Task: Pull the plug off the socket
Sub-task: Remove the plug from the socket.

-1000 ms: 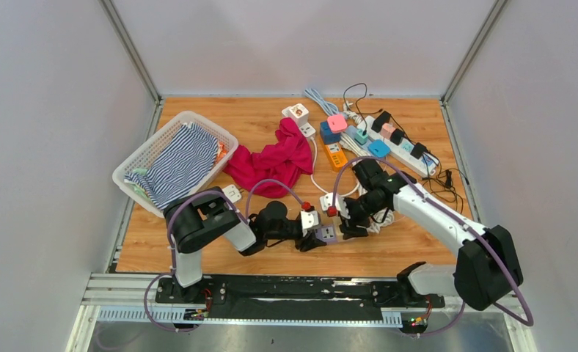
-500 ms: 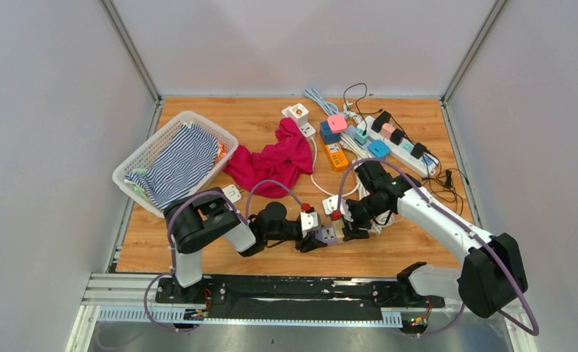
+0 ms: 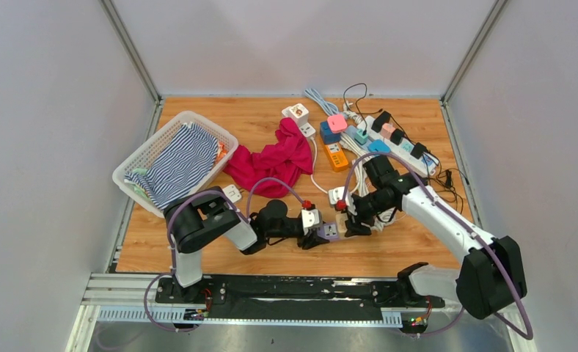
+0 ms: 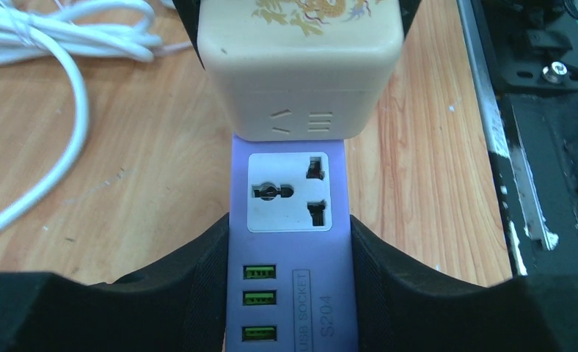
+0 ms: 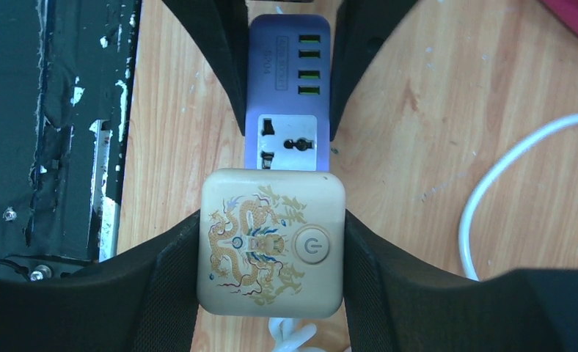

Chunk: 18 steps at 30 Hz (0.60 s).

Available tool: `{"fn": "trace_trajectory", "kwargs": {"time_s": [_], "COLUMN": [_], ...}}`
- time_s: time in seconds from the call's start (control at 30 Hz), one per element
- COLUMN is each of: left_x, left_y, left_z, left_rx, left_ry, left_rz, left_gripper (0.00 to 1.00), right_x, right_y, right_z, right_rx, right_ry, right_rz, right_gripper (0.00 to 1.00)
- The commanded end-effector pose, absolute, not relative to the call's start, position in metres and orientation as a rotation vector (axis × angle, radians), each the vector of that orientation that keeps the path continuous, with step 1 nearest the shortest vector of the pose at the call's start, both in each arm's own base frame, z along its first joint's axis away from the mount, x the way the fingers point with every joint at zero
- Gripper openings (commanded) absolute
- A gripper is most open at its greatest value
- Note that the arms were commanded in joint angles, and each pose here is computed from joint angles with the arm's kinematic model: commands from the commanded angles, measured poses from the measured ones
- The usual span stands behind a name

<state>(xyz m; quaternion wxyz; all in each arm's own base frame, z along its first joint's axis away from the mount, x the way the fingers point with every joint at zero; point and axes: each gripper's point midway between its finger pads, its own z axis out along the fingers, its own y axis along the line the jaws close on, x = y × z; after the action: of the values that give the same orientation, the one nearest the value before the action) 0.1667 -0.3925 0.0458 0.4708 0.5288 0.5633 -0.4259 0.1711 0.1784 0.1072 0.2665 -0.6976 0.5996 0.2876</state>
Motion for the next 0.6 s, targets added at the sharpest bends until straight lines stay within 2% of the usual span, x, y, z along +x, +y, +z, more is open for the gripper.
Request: {"fn": "trace_trajectory", "kwargs": {"time_s": [0.0, 0.1, 0.2, 0.43, 0.57], "left_x": [0.162, 0.163, 0.164, 0.162, 0.162], "left_y": [-0.390, -0.390, -0.391, -0.391, -0.391], "left_z": [0.038, 0.038, 0.036, 0.036, 0.037], "left_rx": [1.331, 1.326, 1.327, 1.339, 1.336], "left_ry": [1.376, 1.378, 1.384, 1.379, 1.381], "left_rz": [-1.043, -1.038, -1.036, -1.044, -1.043], "left_gripper": [0.00, 0.00, 0.00, 0.00, 0.00], "right_x": [0.121, 0.113, 0.122, 0.186, 0.171], "right_y": [0.210, 0.217, 0.217, 0.177, 0.189], "right_z": [0.110, 0.103, 0.110, 0.112, 0.103], "right_rx": [-2.011, -2.086, -2.096, -1.825, -1.870], "right_ry": [1.437, 1.428, 1.432, 1.704, 1.674], "right_rz": [1.075, 1.104, 1.012, 0.759, 0.816], "right_gripper": [0.00, 0.00, 0.00, 0.00, 0.00]}}
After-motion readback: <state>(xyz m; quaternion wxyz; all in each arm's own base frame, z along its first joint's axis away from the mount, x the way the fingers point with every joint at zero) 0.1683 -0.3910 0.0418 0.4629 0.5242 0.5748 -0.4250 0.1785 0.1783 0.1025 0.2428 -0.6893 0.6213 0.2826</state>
